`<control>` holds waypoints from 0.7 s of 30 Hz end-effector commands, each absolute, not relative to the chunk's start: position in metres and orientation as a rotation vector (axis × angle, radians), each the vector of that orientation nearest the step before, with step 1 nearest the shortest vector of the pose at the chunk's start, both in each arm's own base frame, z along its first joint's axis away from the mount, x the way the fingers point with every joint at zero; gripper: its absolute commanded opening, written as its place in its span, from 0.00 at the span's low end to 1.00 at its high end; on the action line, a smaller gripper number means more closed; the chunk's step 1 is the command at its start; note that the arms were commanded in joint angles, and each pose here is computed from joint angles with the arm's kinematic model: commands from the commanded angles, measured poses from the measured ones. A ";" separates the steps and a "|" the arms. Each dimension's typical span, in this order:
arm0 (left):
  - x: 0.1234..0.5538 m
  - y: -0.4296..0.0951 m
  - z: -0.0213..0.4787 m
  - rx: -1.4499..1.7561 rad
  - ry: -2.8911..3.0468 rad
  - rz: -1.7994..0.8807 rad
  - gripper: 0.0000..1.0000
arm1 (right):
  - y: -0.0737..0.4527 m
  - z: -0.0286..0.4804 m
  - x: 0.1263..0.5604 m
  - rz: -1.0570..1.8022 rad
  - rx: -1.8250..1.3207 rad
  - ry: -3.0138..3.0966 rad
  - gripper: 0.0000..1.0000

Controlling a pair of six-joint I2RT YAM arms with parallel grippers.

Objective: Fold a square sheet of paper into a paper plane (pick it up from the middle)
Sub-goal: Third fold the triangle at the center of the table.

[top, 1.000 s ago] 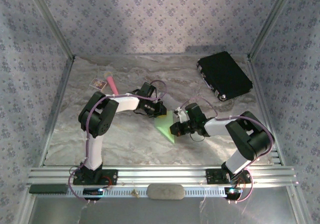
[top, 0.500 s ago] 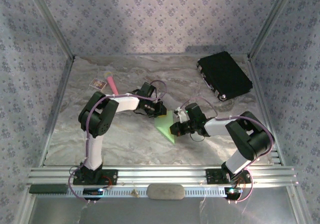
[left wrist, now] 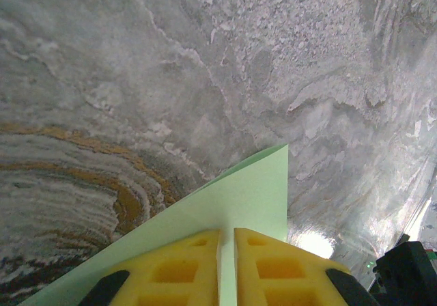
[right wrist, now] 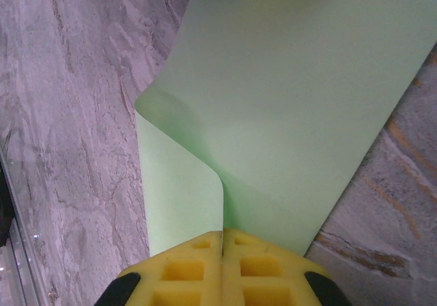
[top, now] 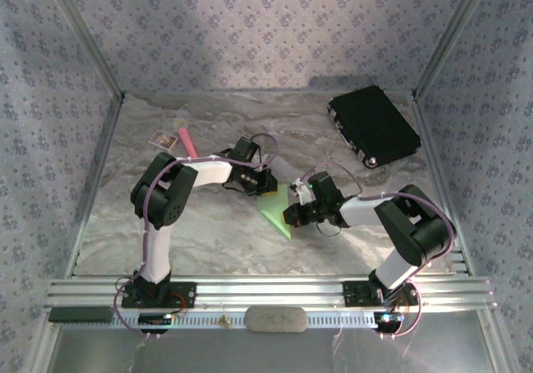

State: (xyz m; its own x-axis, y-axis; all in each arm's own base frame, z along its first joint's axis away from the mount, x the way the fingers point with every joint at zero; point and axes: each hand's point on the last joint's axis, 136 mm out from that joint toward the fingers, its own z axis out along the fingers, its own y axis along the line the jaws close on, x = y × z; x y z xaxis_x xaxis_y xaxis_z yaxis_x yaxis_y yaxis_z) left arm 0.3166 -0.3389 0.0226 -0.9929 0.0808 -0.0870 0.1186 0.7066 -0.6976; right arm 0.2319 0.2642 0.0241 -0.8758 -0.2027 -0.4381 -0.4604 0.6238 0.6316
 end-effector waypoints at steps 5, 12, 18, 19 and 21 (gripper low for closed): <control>0.309 -0.328 0.005 0.153 2.921 -1.079 0.13 | 0.261 0.015 0.233 1.081 -0.497 2.563 0.01; 0.322 -0.336 0.027 0.184 2.860 -1.109 0.16 | 0.263 0.012 0.233 1.079 -0.499 2.572 0.01; 0.340 -0.335 0.065 0.186 2.764 -1.092 0.28 | 0.264 0.010 0.234 1.073 -0.493 2.577 0.01; 0.341 -0.334 0.072 0.185 2.746 -1.089 0.32 | 0.264 0.010 0.235 1.071 -0.492 2.576 0.01; 0.341 -0.330 0.083 0.174 2.723 -1.077 0.33 | 0.264 0.011 0.235 1.072 -0.490 2.574 0.01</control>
